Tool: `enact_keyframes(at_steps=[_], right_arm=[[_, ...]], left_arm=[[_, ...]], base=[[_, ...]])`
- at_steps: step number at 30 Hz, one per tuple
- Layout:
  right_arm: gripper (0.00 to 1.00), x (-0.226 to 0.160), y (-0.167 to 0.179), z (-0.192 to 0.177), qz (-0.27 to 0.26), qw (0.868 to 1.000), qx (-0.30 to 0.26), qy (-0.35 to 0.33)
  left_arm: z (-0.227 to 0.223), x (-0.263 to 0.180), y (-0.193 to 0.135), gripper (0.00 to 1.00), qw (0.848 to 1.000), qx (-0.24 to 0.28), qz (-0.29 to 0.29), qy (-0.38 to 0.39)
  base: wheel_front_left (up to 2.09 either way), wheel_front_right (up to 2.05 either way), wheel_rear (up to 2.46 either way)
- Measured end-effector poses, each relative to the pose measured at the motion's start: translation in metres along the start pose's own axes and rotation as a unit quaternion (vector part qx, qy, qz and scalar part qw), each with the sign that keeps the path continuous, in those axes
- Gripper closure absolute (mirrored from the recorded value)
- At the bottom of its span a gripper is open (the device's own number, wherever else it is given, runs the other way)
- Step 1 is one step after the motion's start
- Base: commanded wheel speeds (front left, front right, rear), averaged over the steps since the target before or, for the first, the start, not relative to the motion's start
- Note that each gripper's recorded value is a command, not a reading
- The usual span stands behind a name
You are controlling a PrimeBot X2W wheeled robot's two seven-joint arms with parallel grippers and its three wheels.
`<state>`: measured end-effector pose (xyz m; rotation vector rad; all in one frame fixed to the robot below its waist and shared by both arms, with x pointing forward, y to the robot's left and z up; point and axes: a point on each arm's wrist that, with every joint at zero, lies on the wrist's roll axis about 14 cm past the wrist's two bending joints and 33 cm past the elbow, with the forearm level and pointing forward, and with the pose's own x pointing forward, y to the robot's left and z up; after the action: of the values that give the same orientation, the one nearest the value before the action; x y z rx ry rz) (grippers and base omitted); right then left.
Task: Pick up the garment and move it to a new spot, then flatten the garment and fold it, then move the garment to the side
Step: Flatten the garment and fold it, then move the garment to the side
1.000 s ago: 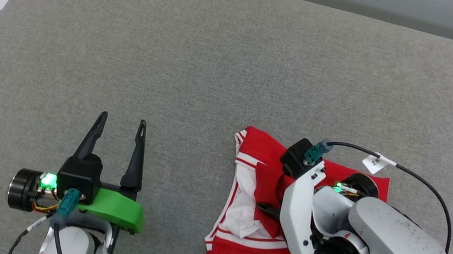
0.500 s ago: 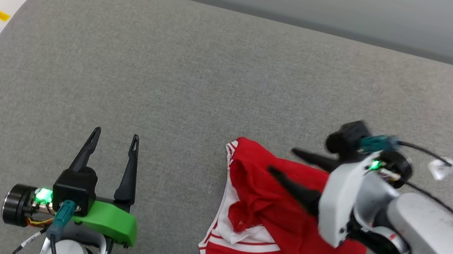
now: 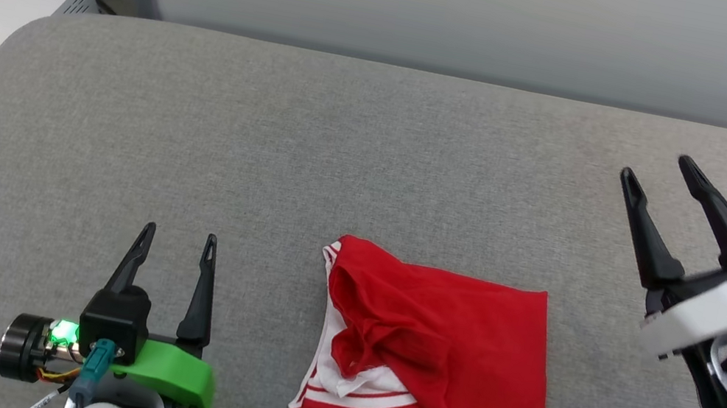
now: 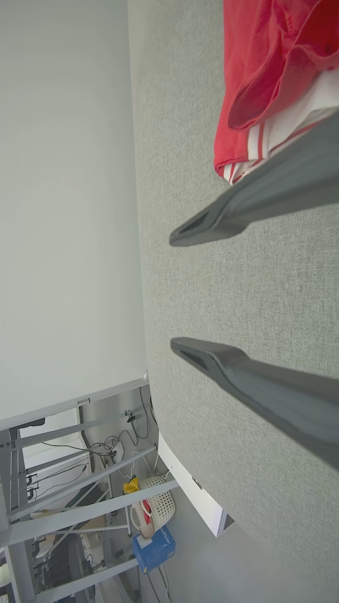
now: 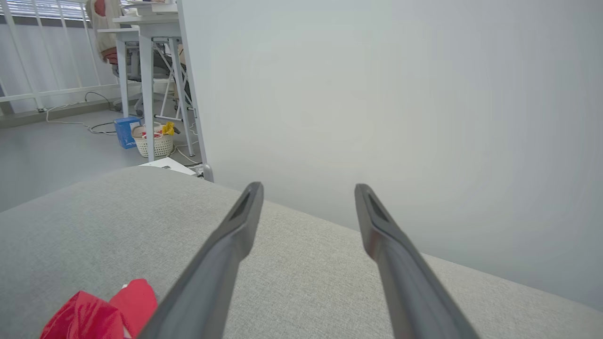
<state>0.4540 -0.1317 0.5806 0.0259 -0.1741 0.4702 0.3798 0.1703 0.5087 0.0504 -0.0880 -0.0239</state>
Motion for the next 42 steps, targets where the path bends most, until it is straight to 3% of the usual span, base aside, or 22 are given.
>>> enact_keyframes(at_steps=[5, 10, 16, 26, 42], right_arm=[[0.00, -0.029, -0.022, 0.010, -0.069, 0.996, -0.052, -0.030], [0.00, -0.053, -0.024, 0.023, -0.129, 0.989, -0.030, -0.071], [0.00, -0.082, -0.014, 0.000, -0.166, 0.985, 0.000, -0.049], [0.00, -0.106, 0.005, -0.026, -0.165, 0.986, -0.001, -0.002], [0.00, -0.107, 0.013, -0.036, -0.153, 0.988, -0.007, 0.015]], left_arm=[[0.005, -0.001, -0.005, 0.00, 1.000, -0.001, -0.008, -0.007], [0.010, -0.001, -0.006, 0.00, 1.000, -0.002, -0.010, -0.015], [0.012, -0.007, -0.004, 0.00, 1.000, -0.001, -0.007, -0.018], [0.009, -0.017, -0.001, 0.00, 1.000, 0.000, -0.004, -0.012], [0.003, -0.022, 0.002, 0.00, 1.000, 0.001, 0.000, -0.001]], base=[[0.00, 0.00, 0.00], [0.00, 0.00, 0.00], [0.00, 0.00, 0.00], [0.00, 0.00, 0.00], [0.00, 0.00, 0.00]])
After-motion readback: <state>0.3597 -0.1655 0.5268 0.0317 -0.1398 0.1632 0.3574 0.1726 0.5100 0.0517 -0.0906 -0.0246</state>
